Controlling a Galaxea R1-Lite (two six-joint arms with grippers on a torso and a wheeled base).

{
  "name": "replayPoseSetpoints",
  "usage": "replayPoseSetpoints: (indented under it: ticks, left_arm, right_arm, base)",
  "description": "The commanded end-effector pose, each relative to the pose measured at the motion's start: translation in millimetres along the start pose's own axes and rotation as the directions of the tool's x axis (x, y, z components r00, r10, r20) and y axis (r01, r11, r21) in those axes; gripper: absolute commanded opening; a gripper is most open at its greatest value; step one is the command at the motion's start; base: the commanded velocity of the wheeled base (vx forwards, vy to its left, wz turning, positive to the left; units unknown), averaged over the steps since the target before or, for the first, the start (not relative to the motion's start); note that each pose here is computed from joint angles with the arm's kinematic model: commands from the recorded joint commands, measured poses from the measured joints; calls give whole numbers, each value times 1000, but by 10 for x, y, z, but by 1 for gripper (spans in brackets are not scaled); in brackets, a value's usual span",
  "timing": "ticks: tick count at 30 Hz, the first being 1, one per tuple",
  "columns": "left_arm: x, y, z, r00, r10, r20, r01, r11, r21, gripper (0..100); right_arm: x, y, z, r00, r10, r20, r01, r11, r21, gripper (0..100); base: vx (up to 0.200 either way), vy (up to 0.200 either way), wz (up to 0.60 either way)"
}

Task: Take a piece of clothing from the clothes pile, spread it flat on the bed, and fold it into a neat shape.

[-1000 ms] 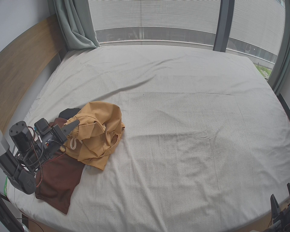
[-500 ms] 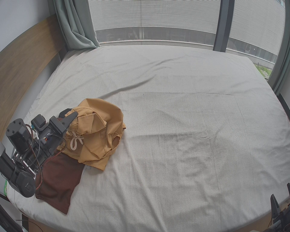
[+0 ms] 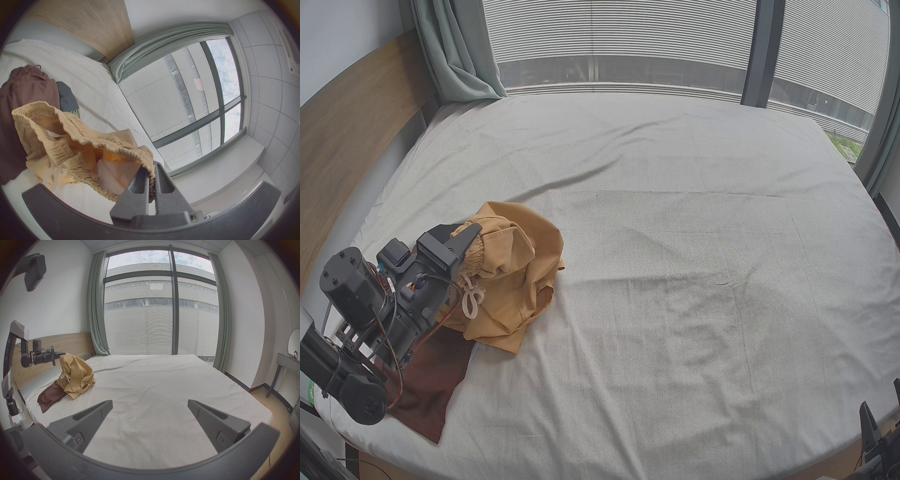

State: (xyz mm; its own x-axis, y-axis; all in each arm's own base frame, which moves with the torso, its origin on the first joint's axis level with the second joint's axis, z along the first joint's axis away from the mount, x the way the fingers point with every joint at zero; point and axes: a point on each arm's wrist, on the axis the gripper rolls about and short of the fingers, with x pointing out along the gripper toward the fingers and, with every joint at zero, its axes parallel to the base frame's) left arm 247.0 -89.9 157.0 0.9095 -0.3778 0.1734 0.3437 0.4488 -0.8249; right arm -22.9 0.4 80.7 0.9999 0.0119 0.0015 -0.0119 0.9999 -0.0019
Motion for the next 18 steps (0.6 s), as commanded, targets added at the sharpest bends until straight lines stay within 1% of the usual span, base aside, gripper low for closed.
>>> replayPoseSetpoints:
  ticks: [1,5,10,15,16,18]
  left_arm:
    - [-6,-105,-101,999,-30,-23,30,999,-19,0]
    - [-17,-185,-190,998,-49,-40,48,998,-37,0]
    - [11,-305,-307,998,-63,-26,62,996,-57,0]
    - [16,-382,-403,994,-91,-56,86,993,-78,0]
    - [0,-425,-466,991,-106,-79,99,991,-91,0]
    - [-9,-451,-521,989,-114,-98,104,990,-98,0]
  right_arm:
    - [5,0,-47,1000,0,-8,0,1000,-1,100]
    - [5,0,-47,1000,0,-8,0,1000,-1,100]
    - [5,0,-47,1000,0,-8,0,1000,0,100]
    - [5,0,-47,1000,0,-8,0,1000,0,100]
    - [5,0,-47,1000,0,-8,0,1000,0,100]
    - [5,0,-47,1000,0,-8,0,1000,0,100]
  base:
    - [0,0,0]
    - [0,0,0]
    - [0,0,0]
    - [0,0,0]
    - [0,0,0]
    - [0,0,0]
